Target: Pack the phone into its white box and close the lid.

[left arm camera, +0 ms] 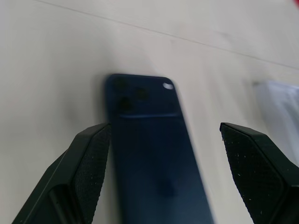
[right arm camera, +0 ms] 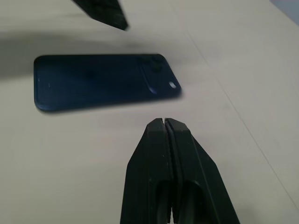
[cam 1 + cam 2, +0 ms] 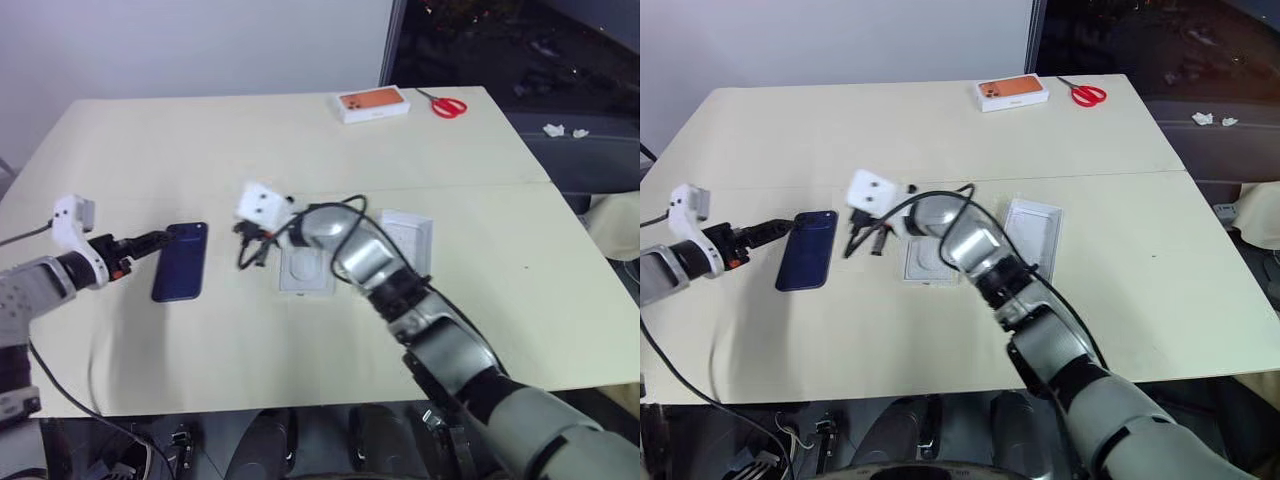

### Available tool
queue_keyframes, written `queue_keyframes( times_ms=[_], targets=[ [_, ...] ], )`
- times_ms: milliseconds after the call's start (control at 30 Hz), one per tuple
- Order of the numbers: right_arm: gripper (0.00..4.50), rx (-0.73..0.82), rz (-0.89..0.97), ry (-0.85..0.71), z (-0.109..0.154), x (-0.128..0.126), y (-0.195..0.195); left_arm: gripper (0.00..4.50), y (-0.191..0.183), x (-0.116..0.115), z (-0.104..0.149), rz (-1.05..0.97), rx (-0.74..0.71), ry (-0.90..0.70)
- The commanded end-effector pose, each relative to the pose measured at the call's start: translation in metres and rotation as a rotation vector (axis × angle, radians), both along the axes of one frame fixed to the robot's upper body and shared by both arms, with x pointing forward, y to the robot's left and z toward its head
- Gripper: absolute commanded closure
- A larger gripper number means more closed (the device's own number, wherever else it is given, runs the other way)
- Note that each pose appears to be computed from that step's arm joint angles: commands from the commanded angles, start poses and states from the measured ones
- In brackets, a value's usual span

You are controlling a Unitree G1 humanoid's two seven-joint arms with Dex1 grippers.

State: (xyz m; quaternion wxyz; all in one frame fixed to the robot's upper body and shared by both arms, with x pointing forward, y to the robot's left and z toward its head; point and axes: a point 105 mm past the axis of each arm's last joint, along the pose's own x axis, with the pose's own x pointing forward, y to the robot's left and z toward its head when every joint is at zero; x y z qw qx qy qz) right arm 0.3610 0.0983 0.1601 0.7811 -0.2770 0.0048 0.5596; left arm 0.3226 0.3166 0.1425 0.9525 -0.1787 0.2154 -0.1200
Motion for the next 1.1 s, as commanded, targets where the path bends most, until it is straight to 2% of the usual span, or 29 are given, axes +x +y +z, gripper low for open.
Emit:
queue_keyframes(
  times_ms=[33,167,300,400,633,800,1100],
  targets=[
    [4.45,0.009,0.007,-0.03,0.003,-0.002,0.017,0.57,0.01,-0.004,-0.012,0.011,-0.012,0.059],
    [4.45,-0.054,0.026,-0.053,-0.017,-0.012,0.031,0.57,0.021,-0.009,-0.029,0.034,-0.028,0.14],
    [4.45,-0.075,0.021,-0.036,-0.025,-0.016,0.036,0.57,0.008,-0.008,-0.037,-0.023,-0.129,0.189],
    [4.45,-0.112,0.009,-0.027,-0.035,-0.014,0.032,0.57,-0.008,-0.015,-0.057,-0.112,-0.169,0.281],
    [4.45,-0.226,0.016,0.001,-0.055,-0.018,0.028,0.57,-0.025,-0.024,-0.085,-0.219,-0.181,0.39],
    [4.45,-0.273,0.002,0.062,-0.067,-0.02,0.023,0.57,-0.045,-0.019,-0.095,-0.27,-0.202,0.409],
    [4.45,-0.271,-0.01,0.072,-0.07,-0.019,0.023,0.57,-0.087,-0.006,-0.097,-0.361,-0.256,0.379]
  ],
)
